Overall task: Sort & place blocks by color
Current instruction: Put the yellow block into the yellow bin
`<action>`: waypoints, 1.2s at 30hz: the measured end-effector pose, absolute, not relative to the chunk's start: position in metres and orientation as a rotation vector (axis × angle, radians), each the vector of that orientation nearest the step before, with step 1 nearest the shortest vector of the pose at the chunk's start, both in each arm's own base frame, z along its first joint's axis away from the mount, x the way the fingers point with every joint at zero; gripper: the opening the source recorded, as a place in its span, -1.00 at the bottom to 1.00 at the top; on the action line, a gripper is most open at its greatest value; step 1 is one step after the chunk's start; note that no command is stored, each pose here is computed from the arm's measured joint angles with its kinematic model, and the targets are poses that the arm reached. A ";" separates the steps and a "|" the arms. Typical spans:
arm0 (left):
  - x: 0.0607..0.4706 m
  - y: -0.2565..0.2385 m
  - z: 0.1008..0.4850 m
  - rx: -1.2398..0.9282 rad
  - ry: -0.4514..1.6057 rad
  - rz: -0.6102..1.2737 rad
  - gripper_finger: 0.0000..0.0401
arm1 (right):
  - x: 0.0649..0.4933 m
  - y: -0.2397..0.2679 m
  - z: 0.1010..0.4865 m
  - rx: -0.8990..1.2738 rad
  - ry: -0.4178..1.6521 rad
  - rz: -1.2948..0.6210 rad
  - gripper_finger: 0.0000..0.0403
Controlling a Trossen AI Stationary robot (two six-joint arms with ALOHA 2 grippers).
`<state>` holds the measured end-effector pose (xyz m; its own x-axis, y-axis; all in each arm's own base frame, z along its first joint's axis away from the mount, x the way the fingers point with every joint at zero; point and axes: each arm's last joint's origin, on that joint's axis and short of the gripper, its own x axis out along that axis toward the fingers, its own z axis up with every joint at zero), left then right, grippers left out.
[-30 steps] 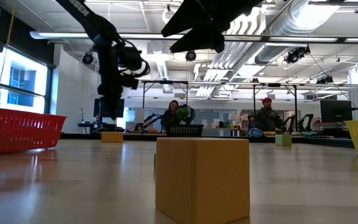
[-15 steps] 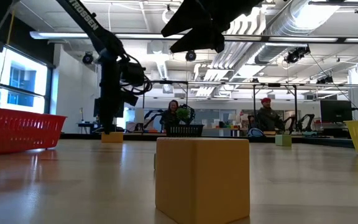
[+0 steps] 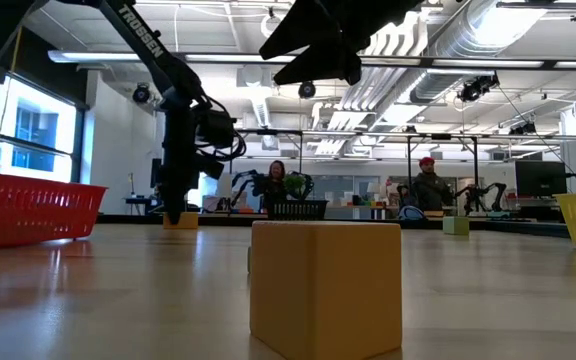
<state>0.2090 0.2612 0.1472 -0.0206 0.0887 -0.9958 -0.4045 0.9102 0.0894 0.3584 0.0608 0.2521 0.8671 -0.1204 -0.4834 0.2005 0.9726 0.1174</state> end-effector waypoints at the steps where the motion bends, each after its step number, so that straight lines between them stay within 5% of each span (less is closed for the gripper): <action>1: 0.209 0.261 0.147 -0.265 1.537 0.387 -0.09 | 0.358 0.061 0.252 0.176 0.493 -0.171 0.16; 6: 0.212 0.258 0.147 -0.326 1.474 0.320 -0.50 | 0.358 0.061 0.252 0.187 0.493 -0.174 0.16; 23: 0.227 0.224 0.174 -0.344 1.411 0.158 -0.50 | 0.358 0.061 0.252 0.251 0.494 -0.191 0.16; 36: 0.272 0.135 0.234 -0.050 1.213 -0.010 -0.50 | 0.358 0.061 0.251 0.070 0.510 -0.140 0.16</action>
<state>0.2725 0.1353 0.2343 0.3503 -0.0344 -0.9360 -0.0196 0.9988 -0.0440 0.3581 0.0609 0.2514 0.8635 -0.1162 -0.4908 0.1511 0.9880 0.0319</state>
